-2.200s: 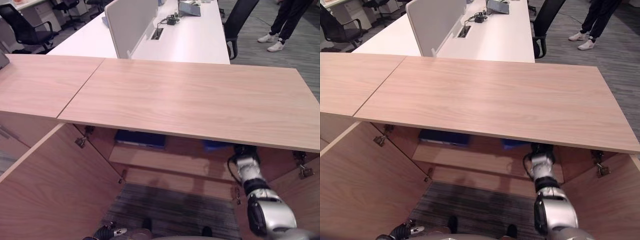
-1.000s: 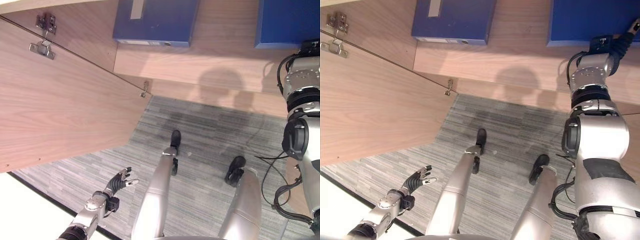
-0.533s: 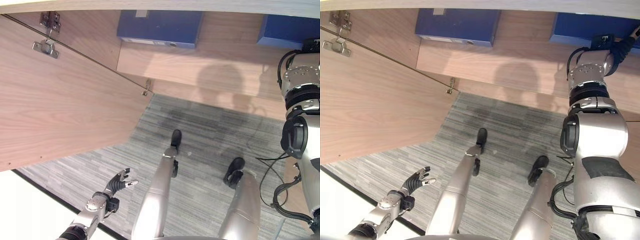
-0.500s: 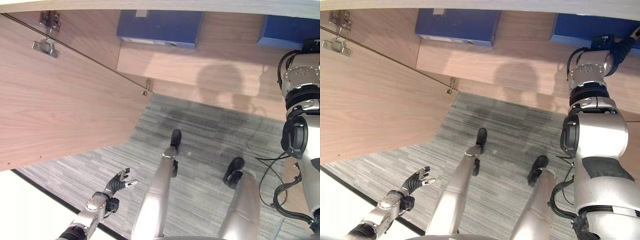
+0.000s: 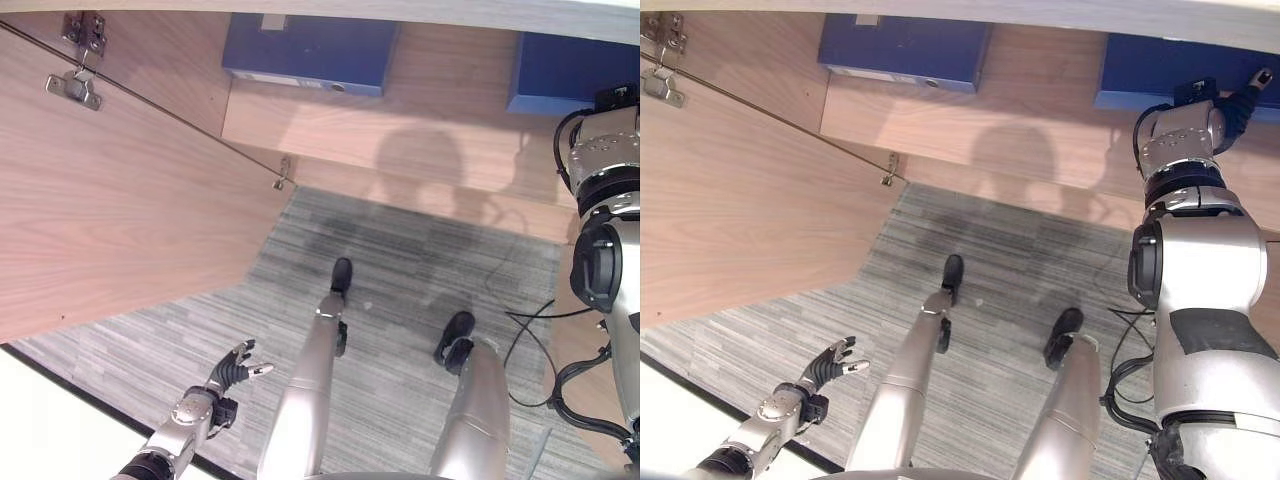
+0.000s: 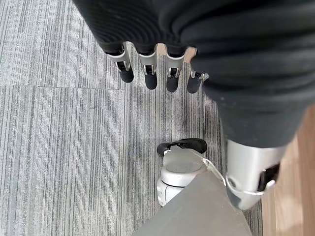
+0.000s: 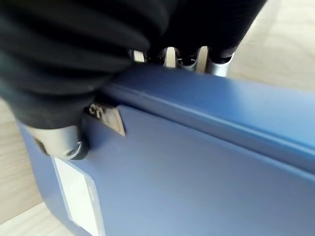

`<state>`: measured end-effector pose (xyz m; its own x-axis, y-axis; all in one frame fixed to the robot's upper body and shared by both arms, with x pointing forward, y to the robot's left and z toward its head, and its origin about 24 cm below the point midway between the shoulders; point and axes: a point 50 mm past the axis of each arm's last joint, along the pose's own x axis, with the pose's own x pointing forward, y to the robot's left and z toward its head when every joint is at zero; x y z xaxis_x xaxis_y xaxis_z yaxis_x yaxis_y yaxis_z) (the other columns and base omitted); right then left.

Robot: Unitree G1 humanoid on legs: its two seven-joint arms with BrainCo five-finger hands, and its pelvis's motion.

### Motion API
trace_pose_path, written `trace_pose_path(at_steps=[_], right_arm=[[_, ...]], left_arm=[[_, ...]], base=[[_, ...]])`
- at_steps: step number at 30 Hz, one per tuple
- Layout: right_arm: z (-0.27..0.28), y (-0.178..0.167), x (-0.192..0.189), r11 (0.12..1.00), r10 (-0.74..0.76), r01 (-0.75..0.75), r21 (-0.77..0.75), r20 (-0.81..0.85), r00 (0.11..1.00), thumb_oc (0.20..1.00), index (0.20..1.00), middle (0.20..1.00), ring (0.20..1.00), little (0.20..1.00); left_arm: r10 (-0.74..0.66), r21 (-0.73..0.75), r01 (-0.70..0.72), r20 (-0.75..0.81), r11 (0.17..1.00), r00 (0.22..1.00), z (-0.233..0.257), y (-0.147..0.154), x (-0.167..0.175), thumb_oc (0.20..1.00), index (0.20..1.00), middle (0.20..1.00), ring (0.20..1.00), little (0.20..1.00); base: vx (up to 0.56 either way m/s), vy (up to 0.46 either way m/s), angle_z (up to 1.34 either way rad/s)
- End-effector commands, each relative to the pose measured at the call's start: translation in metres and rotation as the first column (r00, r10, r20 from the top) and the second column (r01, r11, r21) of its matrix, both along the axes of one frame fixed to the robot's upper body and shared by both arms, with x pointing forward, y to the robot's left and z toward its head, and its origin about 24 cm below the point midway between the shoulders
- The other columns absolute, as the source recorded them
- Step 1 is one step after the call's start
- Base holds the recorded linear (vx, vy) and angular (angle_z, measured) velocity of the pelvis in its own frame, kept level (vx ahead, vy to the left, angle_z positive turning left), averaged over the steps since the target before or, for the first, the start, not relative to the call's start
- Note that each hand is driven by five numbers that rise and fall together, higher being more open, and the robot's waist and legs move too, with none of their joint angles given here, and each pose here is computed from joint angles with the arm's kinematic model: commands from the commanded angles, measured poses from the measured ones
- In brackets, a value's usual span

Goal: Put the empty folder in the office cabinet

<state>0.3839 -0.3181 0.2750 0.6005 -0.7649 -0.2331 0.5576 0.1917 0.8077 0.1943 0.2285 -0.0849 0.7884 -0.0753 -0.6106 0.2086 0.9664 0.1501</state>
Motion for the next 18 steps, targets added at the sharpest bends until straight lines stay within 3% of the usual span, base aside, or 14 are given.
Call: trace_pose_path(at_steps=[1, 4, 5, 6, 18], right_arm=[[0.018, -0.01, -0.007, 0.993, -0.025, 0.019, -0.12, -0.047, 0.999, 0.2, 0.2, 0.2, 0.2, 0.2], [0.017, -0.008, -0.005, 0.993, -0.017, 0.011, -0.12, -0.051, 0.999, 0.2, 0.2, 0.2, 0.2, 0.2], [0.017, -0.006, -0.004, 0.993, -0.007, 0.002, -0.119, -0.042, 0.999, 0.338, 0.338, 0.338, 0.338, 0.338], [0.016, -0.009, -0.005, 0.997, 0.002, -0.002, -0.072, -0.007, 1.0, 1.0, 1.0, 1.0, 1.0, 1.0], [-0.007, -0.013, -0.005, 1.0, 0.017, -0.018, -0.003, -0.071, 0.997, 1.0, 1.0, 1.0, 1.0, 1.0]], left_arm=[[0.023, 0.074, -0.026, 0.036, 0.997, 0.999, 0.009, 0.016, 0.013, 1.0, 1.0, 1.0, 1.0, 1.0], [0.018, 0.072, -0.021, 0.038, 0.997, 0.999, 0.009, 0.015, 0.013, 1.0, 1.0, 1.0, 1.0, 1.0], [0.016, 0.068, -0.018, 0.04, 0.998, 0.999, 0.009, 0.014, 0.014, 1.0, 1.0, 1.0, 1.0, 1.0], [0.004, 0.063, -0.006, 0.039, 0.998, 0.999, 0.01, 0.013, 0.015, 1.0, 1.0, 1.0, 1.0, 1.0], [0.0, 0.054, -0.002, 0.028, 0.999, 1.0, 0.009, 0.007, 0.018, 1.0, 1.0, 1.0, 1.0, 1.0]], base=[[0.0, 0.0, 0.0], [-0.01, -0.001, -0.02], [-0.04, -0.022, -0.02], [-0.04, -0.022, -0.01], [0.0, -0.005, 0.0]])
